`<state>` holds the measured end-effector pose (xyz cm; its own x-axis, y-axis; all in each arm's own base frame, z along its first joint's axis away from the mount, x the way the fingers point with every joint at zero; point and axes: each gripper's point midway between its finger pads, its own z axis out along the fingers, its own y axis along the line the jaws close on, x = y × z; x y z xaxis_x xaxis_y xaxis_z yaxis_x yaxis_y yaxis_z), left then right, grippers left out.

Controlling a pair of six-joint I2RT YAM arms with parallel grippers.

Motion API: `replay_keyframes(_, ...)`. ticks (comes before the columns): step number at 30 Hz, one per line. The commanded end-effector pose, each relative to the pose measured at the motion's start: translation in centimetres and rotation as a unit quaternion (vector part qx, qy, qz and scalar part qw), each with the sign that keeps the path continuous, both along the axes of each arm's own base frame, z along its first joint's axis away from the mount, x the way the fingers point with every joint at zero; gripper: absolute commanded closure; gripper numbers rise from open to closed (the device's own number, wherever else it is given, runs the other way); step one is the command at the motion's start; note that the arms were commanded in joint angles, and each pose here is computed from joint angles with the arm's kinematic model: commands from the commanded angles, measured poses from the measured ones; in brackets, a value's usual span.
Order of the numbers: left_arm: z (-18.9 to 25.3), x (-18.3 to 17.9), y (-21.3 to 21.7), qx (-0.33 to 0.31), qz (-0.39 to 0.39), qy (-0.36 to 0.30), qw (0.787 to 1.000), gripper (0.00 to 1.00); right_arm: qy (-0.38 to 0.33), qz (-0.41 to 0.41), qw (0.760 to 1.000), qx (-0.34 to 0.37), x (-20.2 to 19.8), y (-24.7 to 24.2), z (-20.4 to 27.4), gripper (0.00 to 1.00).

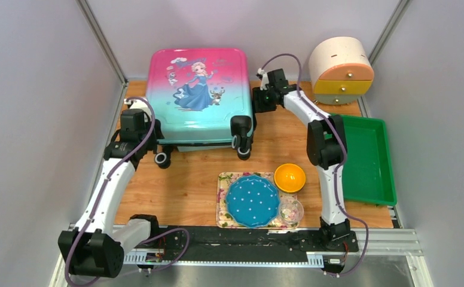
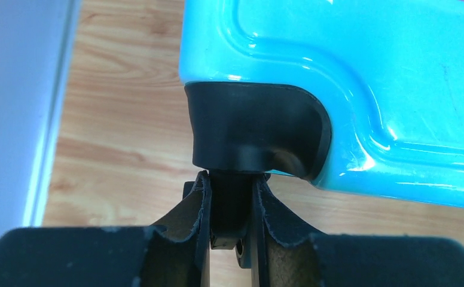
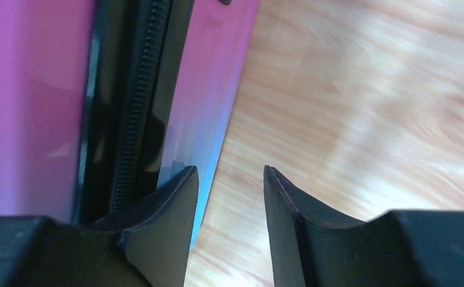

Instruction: Open, take out, and arrange the luggage

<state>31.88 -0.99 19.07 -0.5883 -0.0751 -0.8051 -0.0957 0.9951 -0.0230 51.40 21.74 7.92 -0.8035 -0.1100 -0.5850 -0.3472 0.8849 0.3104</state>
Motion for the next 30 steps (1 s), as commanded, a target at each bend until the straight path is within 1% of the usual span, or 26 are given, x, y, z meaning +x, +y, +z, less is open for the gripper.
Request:
replay_keyframes(1,1.2,-1.4,1.7,0.018,0.031,-0.014,0.999,1.00,-0.041,0.148,0.976,0.153,-3.9,15.7,6.1,0.50)
replay_keyframes(4,2.4,-0.9,3.6,0.035,0.055,-0.032,0.997,1.00,-0.027,0.159,0.972,0.172,-5.8,17.7,6.8,0.50)
replay_keyframes(6,2.7,-0.5,5.4,0.036,0.080,-0.033,0.996,1.00,-0.030,0.160,0.970,0.179,-6.5,17.9,7.8,0.50)
replay_keyframes(10,3.5,1.6,6.8,0.031,0.076,-0.031,0.996,1.00,-0.034,0.150,0.973,0.173,-7.0,17.2,8.4,0.50)
replay_keyframes(12,4.2,2.6,7.6,0.042,0.071,-0.041,0.996,1.00,-0.027,0.151,0.973,0.174,-7.5,16.7,8.3,0.50)
replay_keyframes(14,4.4,3.5,7.3,0.043,0.034,-0.046,0.997,1.00,-0.020,0.157,0.971,0.180,-8.6,16.6,8.6,0.50)
replay_keyframes(15,4.4,4.1,7.4,0.065,0.011,-0.050,0.997,1.00,-0.017,0.160,0.970,0.183,-9.0,16.7,8.6,0.50)
replay_keyframes(17,3.9,4.5,7.0,0.076,-0.030,-0.050,0.995,1.00,-0.021,0.166,0.968,0.188,-9.7,16.8,9.3,0.50)
replay_keyframes(18,3.5,4.9,7.3,0.089,-0.042,-0.046,0.994,1.00,-0.013,0.167,0.968,0.185,-10.2,16.8,8.7,0.49)
replay_keyframes(19,3.1,5.1,7.0,0.088,-0.057,-0.043,0.994,1.00,-0.013,0.167,0.968,0.185,-10.4,16.7,8.8,0.49)
replay_keyframes(21,2.3,5.6,7.3,0.091,-0.061,-0.025,0.994,1.00,-0.014,0.163,0.970,0.178,-10.6,15.7,8.8,0.48)
replay_keyframes(22,2.8,5.9,7.3,0.085,-0.063,-0.033,0.994,0.99,-0.014,0.160,0.971,0.177,-10.6,15.2,8.9,0.47)
replay_keyframes(23,3.0,6.1,8.0,0.079,-0.056,-0.037,0.995,0.95,-0.020,0.157,0.971,0.179,-10.6,14.6,9.8,0.47)
replay_keyframes(24,3.5,6.4,8.2,0.071,-0.052,-0.046,0.995,0.84,-0.023,0.146,0.972,0.181,-10.0,13.5,10.1,0.45)
replay_keyframes(25,5.1,7.0,8.4,0.069,-0.051,-0.065,0.994,0.78,-0.018,0.140,0.973,0.181,-10.1,12.8,10.1,0.44)
replay_keyframes(26,5.9,7.2,8.9,0.069,-0.045,-0.070,0.994,0.71,-0.023,0.136,0.973,0.184,-10.0,12.1,11.0,0.43)
replay_keyframes(27,6.1,7.2,8.9,0.058,-0.042,-0.061,0.996,0.51,-0.024,0.126,0.975,0.184,-9.6,11.1,11.1,0.41)
replay_keyframes(28,9.1,7.8,8.8,0.059,-0.042,-0.086,0.994,0.41,-0.024,0.122,0.975,0.183,-9.6,10.6,11.4,0.41)
replay_keyframes(29,10.1,7.8,8.6,0.054,-0.045,-0.089,0.994,0.22,-0.026,0.120,0.976,0.183,-9.7,10.1,11.9,0.39)
replay_keyframes(30,10.9,7.6,8.2,0.044,-0.048,-0.090,0.994,0.21,-0.028,0.115,0.976,0.181,-9.5,9.4,12.1,0.37)
